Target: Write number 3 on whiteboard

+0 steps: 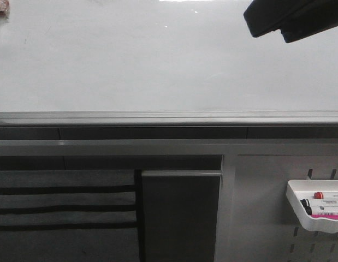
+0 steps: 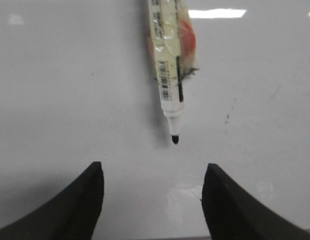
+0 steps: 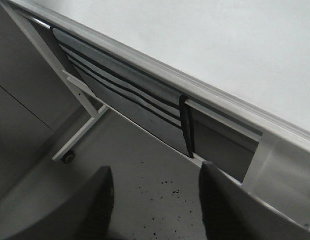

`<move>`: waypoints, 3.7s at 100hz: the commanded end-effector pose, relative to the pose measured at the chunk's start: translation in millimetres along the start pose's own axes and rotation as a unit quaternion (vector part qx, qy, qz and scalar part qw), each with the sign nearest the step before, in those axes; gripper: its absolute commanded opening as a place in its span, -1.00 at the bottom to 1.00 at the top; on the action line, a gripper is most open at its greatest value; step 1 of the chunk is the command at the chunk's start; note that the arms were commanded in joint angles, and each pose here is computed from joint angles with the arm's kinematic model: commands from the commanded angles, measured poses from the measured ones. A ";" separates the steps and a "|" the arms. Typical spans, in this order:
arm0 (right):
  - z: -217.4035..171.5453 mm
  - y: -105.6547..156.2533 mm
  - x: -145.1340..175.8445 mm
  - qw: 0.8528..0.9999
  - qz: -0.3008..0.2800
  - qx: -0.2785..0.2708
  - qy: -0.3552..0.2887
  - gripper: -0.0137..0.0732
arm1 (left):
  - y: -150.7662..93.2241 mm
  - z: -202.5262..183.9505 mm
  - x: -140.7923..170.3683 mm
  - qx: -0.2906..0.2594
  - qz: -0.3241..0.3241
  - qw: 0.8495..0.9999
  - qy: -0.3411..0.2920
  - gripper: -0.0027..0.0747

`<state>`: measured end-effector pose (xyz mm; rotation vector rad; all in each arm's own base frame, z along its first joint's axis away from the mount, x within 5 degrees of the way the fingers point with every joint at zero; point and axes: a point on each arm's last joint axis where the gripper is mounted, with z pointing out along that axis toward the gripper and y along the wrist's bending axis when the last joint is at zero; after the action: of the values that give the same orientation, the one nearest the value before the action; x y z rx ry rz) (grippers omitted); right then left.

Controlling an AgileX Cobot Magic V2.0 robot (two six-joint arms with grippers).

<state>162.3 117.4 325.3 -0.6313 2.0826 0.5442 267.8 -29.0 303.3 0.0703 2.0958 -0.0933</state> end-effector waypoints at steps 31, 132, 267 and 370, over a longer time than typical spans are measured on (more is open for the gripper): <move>-7.9 1.4 -18.5 0.998 -0.003 0.005 -0.060 0.11 | -5.3 34.8 -43.0 0.006 0.011 0.998 -0.064 0.12; -25.5 -8.5 -34.2 0.998 0.025 0.020 -0.046 0.11 | -29.9 -23.7 -38.2 0.029 0.184 0.982 0.029 -0.98; 14.2 77.3 -89.6 0.891 -0.356 -0.274 0.064 0.11 | -150.1 -116.9 15.3 0.472 0.399 0.781 0.087 -0.98; 22.3 76.4 -89.4 0.890 -0.356 -0.274 0.077 -0.29 | -149.9 -116.7 15.3 0.471 0.401 0.781 0.087 -0.98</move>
<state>178.1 212.4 380.1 -1.7730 1.7150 0.6483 148.8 -164.7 337.2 1.6566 1.8852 -0.5978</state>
